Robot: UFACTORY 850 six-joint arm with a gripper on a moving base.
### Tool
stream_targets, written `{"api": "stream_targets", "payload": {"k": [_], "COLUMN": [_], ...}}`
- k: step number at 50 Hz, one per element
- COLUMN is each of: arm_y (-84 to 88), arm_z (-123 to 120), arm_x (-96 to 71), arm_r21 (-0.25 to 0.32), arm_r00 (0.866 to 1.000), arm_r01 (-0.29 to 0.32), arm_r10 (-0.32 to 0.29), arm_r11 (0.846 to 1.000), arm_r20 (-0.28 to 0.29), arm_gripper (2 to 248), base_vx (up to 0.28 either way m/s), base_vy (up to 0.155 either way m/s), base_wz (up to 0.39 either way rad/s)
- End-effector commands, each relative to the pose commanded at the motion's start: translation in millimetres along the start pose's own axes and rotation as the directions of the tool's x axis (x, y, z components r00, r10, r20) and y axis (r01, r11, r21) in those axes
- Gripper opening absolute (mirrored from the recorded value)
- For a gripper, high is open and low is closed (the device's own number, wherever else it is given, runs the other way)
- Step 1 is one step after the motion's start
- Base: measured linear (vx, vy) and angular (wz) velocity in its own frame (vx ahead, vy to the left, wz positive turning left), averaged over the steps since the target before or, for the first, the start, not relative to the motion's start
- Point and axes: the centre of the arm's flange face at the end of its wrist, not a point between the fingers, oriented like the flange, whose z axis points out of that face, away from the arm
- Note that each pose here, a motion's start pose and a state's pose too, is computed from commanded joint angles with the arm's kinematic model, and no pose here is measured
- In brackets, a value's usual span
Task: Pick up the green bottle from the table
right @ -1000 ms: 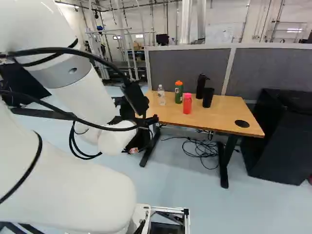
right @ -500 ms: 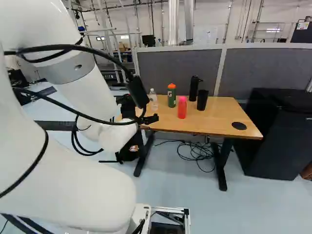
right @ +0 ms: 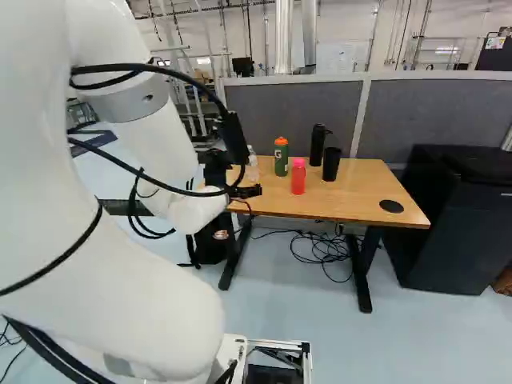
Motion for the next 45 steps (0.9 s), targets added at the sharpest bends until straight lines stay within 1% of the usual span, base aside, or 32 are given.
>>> {"api": "stream_targets", "payload": {"k": [13, 45], "arm_y": [-4.2, -10.5], "arm_z": [21.0, 64.6], "arm_x": [10.5, 60.8], "arm_r21": [-0.002, 0.003], "arm_r00": [1.000, 0.998], "arm_r01": [-0.005, -0.013], "arm_r10": [0.005, 0.013], "arm_r11": [1.000, 1.000], "arm_r20": [0.005, -0.067], "arm_gripper": [247, 247], "base_vx": [0.000, 0.000], "base_vy": [0.000, 0.000], "base_wz": [0.000, 0.000]}}
